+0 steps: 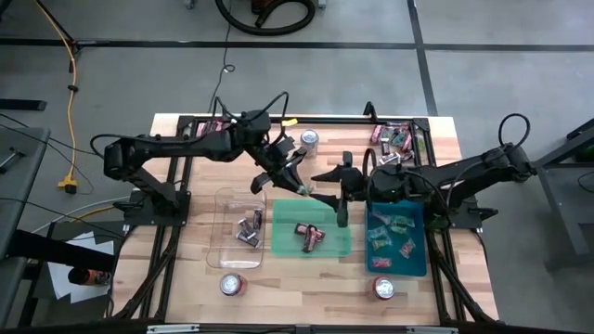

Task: Organize candy in baskets
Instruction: Put the green gummy into the blue bin

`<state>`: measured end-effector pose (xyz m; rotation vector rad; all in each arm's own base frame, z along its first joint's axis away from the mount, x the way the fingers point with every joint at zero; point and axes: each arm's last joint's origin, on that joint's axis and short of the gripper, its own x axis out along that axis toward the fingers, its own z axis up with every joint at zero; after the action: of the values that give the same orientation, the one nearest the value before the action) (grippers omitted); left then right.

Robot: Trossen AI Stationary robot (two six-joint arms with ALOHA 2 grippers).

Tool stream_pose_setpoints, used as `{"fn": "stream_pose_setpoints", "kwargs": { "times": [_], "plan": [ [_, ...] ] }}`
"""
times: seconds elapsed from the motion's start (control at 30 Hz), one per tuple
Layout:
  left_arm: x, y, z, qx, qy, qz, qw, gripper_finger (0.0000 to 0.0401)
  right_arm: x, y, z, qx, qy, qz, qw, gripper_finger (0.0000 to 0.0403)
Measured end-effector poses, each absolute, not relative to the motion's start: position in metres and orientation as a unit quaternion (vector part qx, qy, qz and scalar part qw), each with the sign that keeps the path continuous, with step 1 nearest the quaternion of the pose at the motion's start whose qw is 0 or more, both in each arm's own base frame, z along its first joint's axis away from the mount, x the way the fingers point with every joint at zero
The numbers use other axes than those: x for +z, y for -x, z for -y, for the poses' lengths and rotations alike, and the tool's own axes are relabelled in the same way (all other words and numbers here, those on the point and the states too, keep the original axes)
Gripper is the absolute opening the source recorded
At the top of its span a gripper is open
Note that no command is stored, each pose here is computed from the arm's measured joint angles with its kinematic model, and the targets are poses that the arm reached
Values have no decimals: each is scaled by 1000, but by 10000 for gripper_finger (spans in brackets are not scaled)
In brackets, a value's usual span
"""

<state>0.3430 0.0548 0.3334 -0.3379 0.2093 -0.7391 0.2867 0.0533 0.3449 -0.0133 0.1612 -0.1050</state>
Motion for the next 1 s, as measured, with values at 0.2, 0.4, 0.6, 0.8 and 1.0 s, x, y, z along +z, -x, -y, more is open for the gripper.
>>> {"fn": "stream_pose_setpoints", "kwargs": {
  "times": [0.2,0.4,0.6,0.8,1.0],
  "plan": [
    [333,-344,-55,-345,163,-99,919,0,345,-287,-55,-19,10,-80,997,185],
    [333,-345,-56,-324,164,-99,926,0,345,-287,-55,-18,29,-82,996,118],
    [333,-345,-57,-309,179,-103,928,8,345,-285,-55,-16,34,-88,995,11],
    [334,-344,-63,-281,203,-104,932,58,350,-275,-52,-16,36,-98,994,8],
    [340,-332,-80,-252,199,-104,941,145,357,-258,-47,-34,39,-113,992,3]
  ]
}}
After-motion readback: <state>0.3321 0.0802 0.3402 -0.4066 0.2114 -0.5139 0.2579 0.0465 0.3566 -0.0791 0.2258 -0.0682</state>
